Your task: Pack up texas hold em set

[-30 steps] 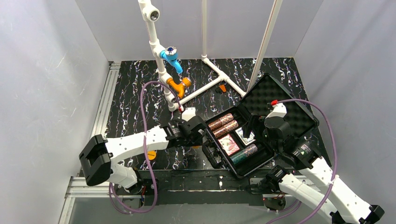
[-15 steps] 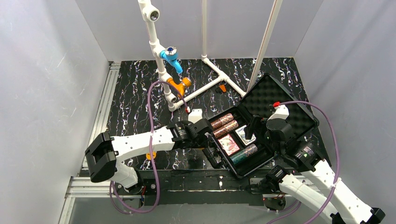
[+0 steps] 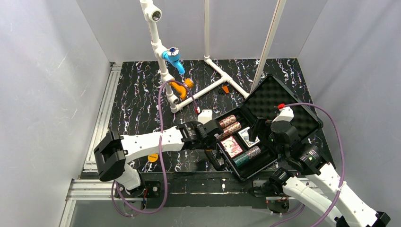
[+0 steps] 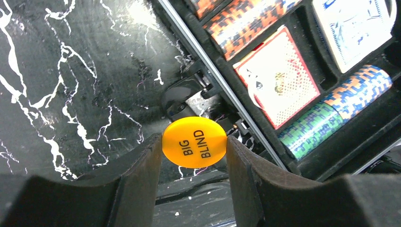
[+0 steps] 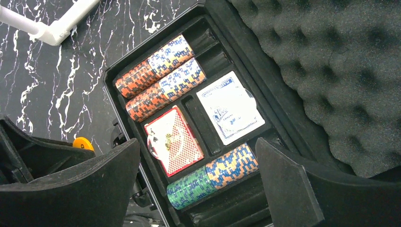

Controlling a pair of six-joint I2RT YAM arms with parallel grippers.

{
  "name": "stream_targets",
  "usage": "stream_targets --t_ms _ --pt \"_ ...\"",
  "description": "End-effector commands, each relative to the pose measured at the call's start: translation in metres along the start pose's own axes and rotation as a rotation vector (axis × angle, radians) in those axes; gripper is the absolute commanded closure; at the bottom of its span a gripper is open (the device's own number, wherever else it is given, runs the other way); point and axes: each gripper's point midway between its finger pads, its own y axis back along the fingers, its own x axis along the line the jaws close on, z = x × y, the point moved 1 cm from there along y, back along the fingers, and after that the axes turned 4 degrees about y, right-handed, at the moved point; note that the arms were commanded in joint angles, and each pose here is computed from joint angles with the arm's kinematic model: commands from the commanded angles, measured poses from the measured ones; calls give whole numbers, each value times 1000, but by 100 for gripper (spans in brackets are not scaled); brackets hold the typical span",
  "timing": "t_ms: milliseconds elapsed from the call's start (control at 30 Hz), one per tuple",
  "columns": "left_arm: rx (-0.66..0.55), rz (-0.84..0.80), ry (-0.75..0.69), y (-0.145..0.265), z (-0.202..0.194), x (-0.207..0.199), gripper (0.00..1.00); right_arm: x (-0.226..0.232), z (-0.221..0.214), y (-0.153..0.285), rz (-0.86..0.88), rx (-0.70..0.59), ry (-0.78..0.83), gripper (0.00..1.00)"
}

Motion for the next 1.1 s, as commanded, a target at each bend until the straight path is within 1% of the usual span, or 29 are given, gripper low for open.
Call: stream_targets --t_ms 0,567,1067 --pt "-42 -16 -24 5 15 -15 62 3 24 14 17 -72 -39 0" --pt "-13 -72 -60 -14 18 -59 63 3 24 16 20 -77 -46 0" --pt "-1 -78 -125 -38 20 -83 63 2 24 16 19 -79 -48 0"
